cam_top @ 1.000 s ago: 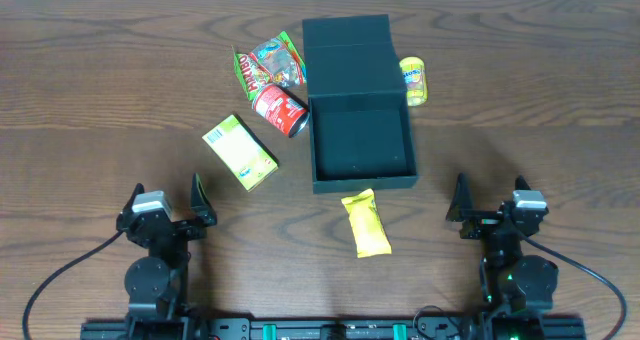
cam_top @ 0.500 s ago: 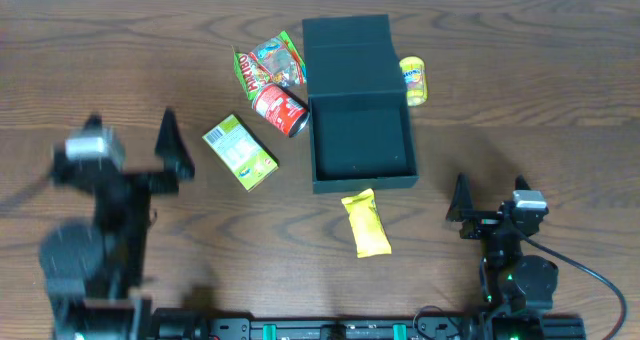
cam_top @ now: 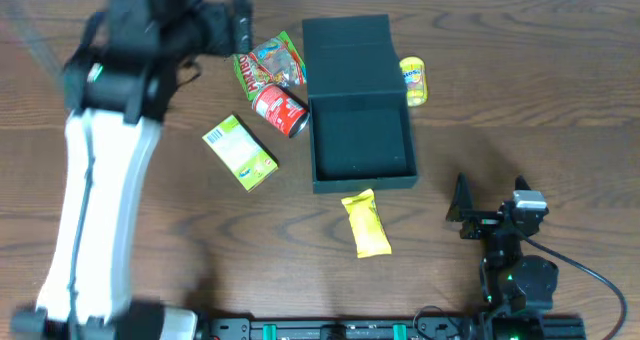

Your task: Pack container

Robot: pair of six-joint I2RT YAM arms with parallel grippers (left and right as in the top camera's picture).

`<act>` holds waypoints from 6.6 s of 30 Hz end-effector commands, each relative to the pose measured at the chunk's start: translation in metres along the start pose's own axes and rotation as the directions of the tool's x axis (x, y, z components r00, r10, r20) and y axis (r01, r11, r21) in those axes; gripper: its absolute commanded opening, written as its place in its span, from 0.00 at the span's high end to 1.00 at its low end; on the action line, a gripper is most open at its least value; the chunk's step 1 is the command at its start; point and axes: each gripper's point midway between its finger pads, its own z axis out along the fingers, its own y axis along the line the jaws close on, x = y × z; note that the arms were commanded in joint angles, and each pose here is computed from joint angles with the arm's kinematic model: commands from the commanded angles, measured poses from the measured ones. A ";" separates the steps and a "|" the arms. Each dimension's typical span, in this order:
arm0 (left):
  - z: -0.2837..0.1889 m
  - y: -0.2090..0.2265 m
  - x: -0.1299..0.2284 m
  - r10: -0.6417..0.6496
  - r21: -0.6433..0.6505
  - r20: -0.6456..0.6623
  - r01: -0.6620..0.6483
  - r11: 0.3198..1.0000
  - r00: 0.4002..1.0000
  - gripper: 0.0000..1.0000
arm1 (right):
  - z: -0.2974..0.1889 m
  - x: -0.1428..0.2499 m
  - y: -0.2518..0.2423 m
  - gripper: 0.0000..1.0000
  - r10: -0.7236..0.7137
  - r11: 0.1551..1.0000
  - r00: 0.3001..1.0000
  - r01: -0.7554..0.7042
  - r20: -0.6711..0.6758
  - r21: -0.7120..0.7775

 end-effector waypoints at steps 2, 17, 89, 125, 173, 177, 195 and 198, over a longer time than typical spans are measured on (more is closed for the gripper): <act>0.029 0.009 0.014 0.050 -0.109 -0.125 -0.064 0.992 0.991 0.05 | 0.000 0.001 0.003 0.01 0.011 1.000 1.000 -0.011 -0.003 -0.011; 0.120 -0.011 0.140 0.010 0.009 -0.579 -0.005 1.000 0.815 0.05 | 0.000 0.001 0.003 0.01 0.011 1.000 1.000 -0.011 -0.003 -0.011; 0.311 0.021 0.207 0.723 0.261 -0.439 -0.695 0.670 0.533 0.67 | 0.000 0.001 0.003 0.01 0.011 1.000 1.000 -0.011 -0.003 -0.011; 0.209 -0.045 0.095 0.318 -0.310 -0.316 -0.414 0.856 0.894 0.94 | 0.000 0.001 0.003 0.01 0.011 1.000 1.000 -0.011 -0.003 -0.011; 0.152 -0.182 0.234 -0.202 -0.223 -0.445 0.111 0.969 0.872 0.91 | 0.000 0.001 0.003 0.01 0.011 1.000 1.000 -0.011 -0.003 -0.011; 0.165 -0.178 0.254 -0.203 -0.222 -0.441 0.113 0.969 0.874 0.75 | 0.000 0.001 0.003 0.01 0.011 1.000 1.000 -0.011 -0.003 -0.011; 0.154 -0.240 0.245 -0.018 0.124 -0.504 0.093 0.988 0.863 0.82 | 0.000 0.001 0.003 0.01 0.011 1.000 1.000 -0.011 -0.003 -0.011; 0.156 -0.241 0.244 0.010 0.134 -0.485 0.063 0.989 0.874 0.94 | 0.000 0.001 0.003 0.01 0.011 1.000 1.000 -0.011 -0.003 -0.011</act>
